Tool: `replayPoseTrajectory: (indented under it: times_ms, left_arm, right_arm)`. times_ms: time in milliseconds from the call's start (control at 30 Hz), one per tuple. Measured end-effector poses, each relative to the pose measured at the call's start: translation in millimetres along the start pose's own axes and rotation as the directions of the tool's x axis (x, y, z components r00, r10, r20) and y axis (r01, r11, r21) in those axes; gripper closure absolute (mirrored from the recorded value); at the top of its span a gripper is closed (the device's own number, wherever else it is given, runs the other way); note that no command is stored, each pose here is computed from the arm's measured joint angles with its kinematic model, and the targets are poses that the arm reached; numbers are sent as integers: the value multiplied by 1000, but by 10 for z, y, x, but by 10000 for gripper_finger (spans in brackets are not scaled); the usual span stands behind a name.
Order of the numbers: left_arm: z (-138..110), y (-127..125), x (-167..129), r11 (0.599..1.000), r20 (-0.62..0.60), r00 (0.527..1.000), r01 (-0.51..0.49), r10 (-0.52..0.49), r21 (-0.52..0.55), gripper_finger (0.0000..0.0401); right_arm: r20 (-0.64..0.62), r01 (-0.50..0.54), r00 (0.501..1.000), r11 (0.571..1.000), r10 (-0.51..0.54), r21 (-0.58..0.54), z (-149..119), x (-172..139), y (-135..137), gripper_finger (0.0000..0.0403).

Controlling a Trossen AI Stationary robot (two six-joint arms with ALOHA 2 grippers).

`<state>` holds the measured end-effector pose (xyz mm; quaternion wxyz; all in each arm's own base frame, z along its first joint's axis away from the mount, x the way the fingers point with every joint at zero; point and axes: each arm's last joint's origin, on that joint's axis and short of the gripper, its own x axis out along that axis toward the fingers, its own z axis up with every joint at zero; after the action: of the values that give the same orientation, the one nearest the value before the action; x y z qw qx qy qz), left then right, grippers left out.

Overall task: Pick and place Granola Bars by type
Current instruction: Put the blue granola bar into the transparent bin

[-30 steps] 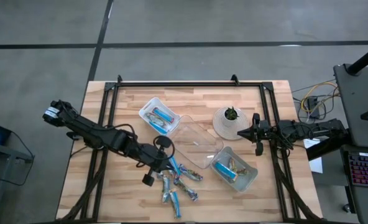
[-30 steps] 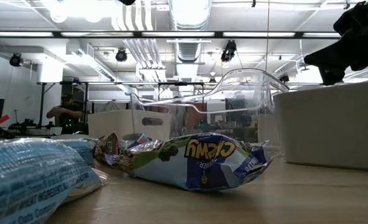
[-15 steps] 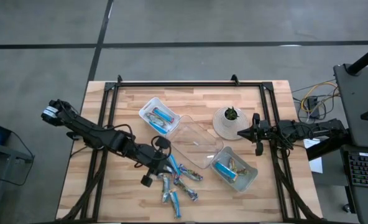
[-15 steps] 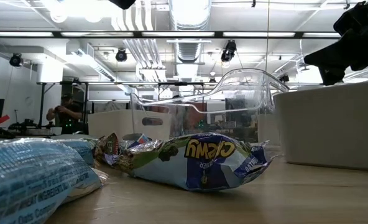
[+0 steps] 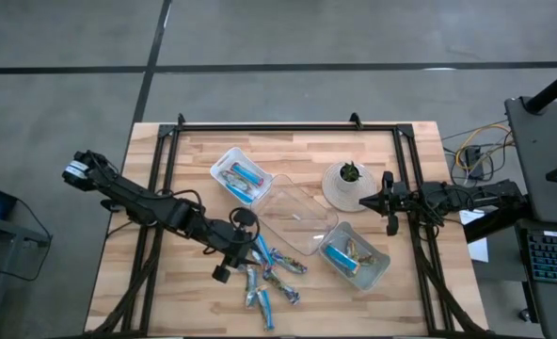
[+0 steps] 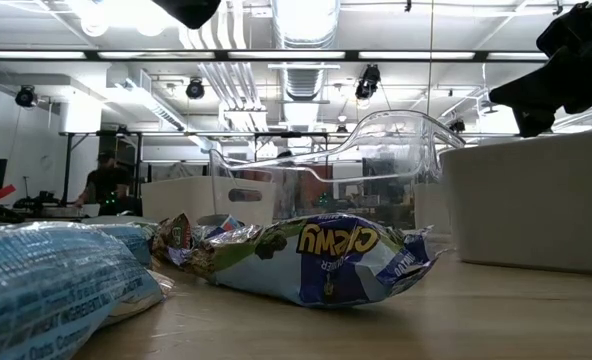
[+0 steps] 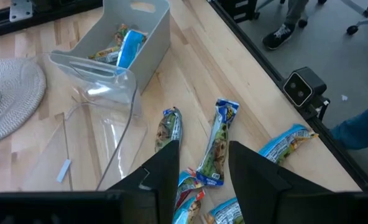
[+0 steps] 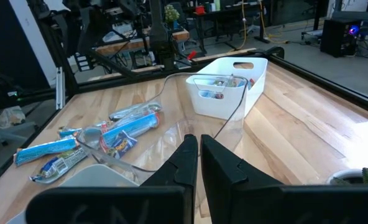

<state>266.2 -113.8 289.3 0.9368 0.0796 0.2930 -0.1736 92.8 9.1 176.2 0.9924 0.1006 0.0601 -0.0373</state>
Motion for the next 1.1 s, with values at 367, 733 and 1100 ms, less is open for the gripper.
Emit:
replayPoseTrajectory:
  times_ms: [367,733,1100]
  left_arm:
    - [5,2,-91,1000,28,1000,0,0,5,279]
    - [-39,-3,-116,1000,19,1000,2,-2,11,333]
    - [-72,-12,-196,998,9,1000,5,-6,68,400]
  right_arm:
    - [0,0,1000,1000,0,0,0,0,0,390]
    - [0,0,1000,1000,0,0,0,0,0,390]
    - [0,0,1000,1000,0,0,0,0,0,390]
